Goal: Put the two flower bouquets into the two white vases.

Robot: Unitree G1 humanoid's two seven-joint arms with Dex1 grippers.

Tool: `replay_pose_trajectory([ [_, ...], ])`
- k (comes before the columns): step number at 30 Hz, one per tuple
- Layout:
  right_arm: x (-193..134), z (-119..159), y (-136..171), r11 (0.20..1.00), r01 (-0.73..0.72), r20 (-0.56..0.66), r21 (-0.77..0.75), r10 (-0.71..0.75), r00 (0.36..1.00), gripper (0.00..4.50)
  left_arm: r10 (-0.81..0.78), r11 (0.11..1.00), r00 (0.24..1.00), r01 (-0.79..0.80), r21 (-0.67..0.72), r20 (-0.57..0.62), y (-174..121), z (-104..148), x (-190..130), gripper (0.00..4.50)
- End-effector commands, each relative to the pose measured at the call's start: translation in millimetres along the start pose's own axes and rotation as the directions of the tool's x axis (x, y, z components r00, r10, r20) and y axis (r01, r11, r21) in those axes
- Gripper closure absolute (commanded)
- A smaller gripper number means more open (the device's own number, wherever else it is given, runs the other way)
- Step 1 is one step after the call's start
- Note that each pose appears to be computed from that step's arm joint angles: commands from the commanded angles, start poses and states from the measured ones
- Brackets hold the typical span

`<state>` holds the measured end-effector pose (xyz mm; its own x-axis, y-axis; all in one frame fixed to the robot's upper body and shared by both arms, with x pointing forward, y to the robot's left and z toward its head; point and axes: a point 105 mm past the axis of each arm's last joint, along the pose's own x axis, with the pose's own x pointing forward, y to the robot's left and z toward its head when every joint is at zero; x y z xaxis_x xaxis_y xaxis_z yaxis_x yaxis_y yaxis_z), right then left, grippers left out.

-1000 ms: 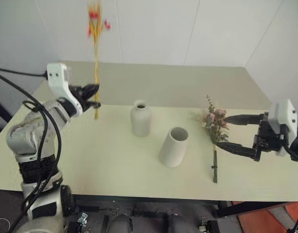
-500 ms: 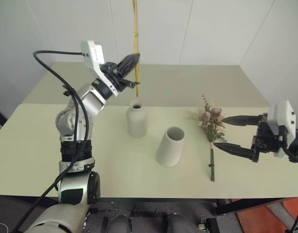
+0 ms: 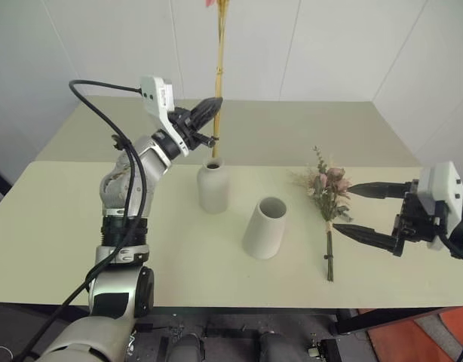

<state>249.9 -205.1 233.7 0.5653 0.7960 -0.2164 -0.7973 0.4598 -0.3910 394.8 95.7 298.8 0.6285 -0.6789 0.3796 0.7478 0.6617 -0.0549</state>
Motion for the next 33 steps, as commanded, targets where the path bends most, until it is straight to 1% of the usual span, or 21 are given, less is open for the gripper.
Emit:
replay_pose_trajectory([
  [1,-3,13,-1,0.999,0.013,0.039,-0.037,-0.011,0.999,0.00,-0.014,0.999,1.000,0.013,0.045,0.018,-3,6,1,4.49],
  [7,-3,14,-1,0.999,0.014,0.039,-0.040,-0.012,0.999,0.00,-0.003,0.998,0.999,0.005,0.063,-0.033,-3,-12,-4,4.49],
  [14,-4,16,-1,0.999,0.011,0.042,-0.044,-0.010,0.999,0.00,0.044,0.997,0.996,-0.039,0.069,-0.076,5,-27,-16,4.49],
  [17,-4,16,-1,0.999,0.012,0.040,-0.045,-0.010,0.999,0.00,0.050,0.997,0.995,-0.045,0.068,-0.086,4,-31,-20,3.84],
  [18,-4,16,-1,0.999,0.013,0.039,-0.045,-0.011,0.999,0.00,0.060,0.996,0.994,-0.055,0.068,-0.088,6,-30,-22,3.55],
  [23,-3,16,-4,0.999,0.014,0.036,-0.048,-0.012,0.999,0.00,0.040,0.998,0.991,-0.033,0.056,-0.125,5,-28,-33,1.84],
  [26,-3,16,-4,0.999,0.013,0.034,-0.049,-0.011,0.999,0.00,0.035,0.998,0.990,-0.026,0.061,-0.140,5,-21,-49,0.83],
  [28,-4,16,-4,0.999,0.012,0.029,-0.048,-0.011,1.000,0.00,0.023,0.998,0.988,-0.014,0.062,-0.152,3,-12,-67,0.18],
  [29,-5,15,-4,0.999,0.013,0.026,-0.046,-0.012,1.000,0.00,0.012,0.998,0.987,-0.001,0.065,-0.162,1,-8,-78,0.06],
  [33,-5,12,-4,0.999,0.009,0.014,-0.032,-0.009,1.000,0.00,-0.024,0.994,0.980,0.045,0.101,-0.198,-8,8,-112,0.06],
])
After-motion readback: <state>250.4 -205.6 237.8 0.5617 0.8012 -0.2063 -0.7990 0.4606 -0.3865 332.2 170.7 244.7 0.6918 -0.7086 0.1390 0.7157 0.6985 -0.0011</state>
